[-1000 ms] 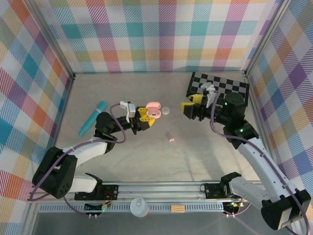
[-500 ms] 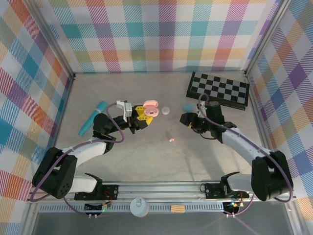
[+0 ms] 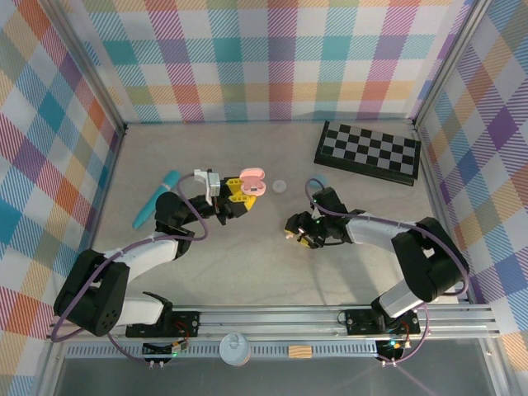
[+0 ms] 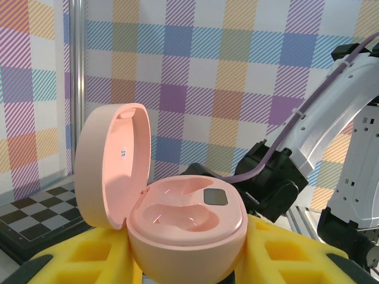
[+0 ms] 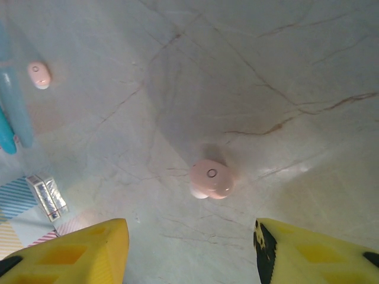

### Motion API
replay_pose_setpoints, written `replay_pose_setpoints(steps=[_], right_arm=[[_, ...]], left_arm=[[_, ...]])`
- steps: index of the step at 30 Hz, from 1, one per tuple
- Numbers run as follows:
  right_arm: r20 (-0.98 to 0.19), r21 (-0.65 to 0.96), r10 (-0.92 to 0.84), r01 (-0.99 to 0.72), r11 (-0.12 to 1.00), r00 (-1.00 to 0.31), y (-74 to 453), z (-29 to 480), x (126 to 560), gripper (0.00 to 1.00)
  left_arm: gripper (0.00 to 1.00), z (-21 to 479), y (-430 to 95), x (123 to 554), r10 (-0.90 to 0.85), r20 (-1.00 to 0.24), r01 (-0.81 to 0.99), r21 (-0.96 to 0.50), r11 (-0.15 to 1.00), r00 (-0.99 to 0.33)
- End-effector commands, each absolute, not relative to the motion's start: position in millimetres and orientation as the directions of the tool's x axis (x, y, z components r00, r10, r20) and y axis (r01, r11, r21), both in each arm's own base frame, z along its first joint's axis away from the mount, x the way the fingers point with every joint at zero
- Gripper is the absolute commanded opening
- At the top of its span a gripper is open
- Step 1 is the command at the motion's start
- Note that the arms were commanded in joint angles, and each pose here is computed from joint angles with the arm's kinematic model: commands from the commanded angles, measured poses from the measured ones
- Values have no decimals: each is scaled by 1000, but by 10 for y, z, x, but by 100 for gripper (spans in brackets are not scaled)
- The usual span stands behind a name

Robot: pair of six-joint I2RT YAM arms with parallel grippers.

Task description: Insert the wireless bluetooth earbuds into the charging case

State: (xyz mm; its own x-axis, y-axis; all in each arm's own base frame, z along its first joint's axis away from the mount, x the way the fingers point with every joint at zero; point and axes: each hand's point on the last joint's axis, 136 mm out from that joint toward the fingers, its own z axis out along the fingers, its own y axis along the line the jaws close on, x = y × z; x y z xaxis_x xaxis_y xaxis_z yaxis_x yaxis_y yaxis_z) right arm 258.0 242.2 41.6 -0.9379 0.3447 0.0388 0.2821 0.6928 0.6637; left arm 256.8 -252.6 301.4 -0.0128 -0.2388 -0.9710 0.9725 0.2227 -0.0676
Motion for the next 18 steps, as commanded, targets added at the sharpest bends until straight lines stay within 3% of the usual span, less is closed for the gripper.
replay_pose_setpoints(steps=[1,6,14,18], right_arm=[[26,674,358,281,683,-933,2494,457,2704,58],[43,671,348,285,685,-937,2541,404,2737,57],[43,676,322,265,688,-946,2623,413,2818,43],[54,679,303,257,687,-951,2680,383,2852,42]], left_arm=[[37,3133,-2460,2468,-257,-965,978,-9,210,47],[37,3125,-2451,2469,-256,-966,977,-12,211,44],[37,3112,-2433,2478,-254,-966,976,-14,216,42],[37,3126,-2424,2471,-256,-966,976,-11,217,46]])
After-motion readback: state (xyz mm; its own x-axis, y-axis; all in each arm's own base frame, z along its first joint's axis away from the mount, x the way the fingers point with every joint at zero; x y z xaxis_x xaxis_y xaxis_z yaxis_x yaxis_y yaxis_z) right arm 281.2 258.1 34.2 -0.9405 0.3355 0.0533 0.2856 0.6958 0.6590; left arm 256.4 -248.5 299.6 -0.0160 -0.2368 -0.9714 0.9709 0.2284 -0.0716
